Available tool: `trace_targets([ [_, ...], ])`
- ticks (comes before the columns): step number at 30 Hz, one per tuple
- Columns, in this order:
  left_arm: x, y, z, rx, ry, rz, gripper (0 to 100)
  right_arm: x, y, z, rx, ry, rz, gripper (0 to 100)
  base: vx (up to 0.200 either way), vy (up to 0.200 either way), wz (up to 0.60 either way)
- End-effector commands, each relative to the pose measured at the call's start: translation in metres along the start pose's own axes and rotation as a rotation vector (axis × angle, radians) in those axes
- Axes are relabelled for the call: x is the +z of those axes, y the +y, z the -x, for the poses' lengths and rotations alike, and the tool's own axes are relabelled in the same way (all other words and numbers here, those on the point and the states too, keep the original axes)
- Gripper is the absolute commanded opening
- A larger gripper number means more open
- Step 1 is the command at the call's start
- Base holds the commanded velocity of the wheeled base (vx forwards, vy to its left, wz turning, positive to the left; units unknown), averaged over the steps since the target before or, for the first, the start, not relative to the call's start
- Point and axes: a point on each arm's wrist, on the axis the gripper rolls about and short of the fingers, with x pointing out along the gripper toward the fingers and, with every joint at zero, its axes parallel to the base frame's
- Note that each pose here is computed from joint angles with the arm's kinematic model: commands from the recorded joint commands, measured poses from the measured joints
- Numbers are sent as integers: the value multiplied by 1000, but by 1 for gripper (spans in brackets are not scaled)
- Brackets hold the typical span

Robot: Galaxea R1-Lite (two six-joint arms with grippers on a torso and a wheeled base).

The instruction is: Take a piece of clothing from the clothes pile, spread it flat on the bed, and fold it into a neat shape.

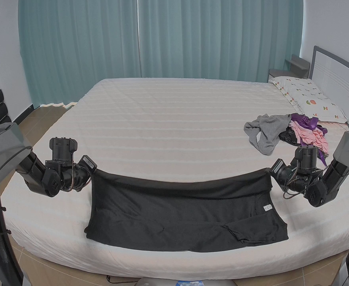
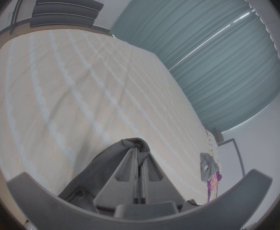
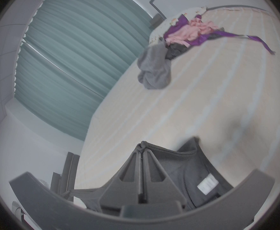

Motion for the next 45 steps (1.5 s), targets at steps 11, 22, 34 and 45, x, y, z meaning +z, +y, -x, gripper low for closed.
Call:
trace_targets([
  [11,2,4,-12,5,5,21,0,4,4,-6,-3,-21,3,0,0,0,0],
  [22,-24,37,-1,98,126,-142,0,-23,-23,13,-100,90,53,0,0,0,0],
  [34,-42,57,3,186,228,-222,0,-49,-52,24,-189,210,124,0,0,0,0],
  [45,-45,60,1,197,240,-217,100,-52,-55,23,-199,225,126,0,0,0,0],
])
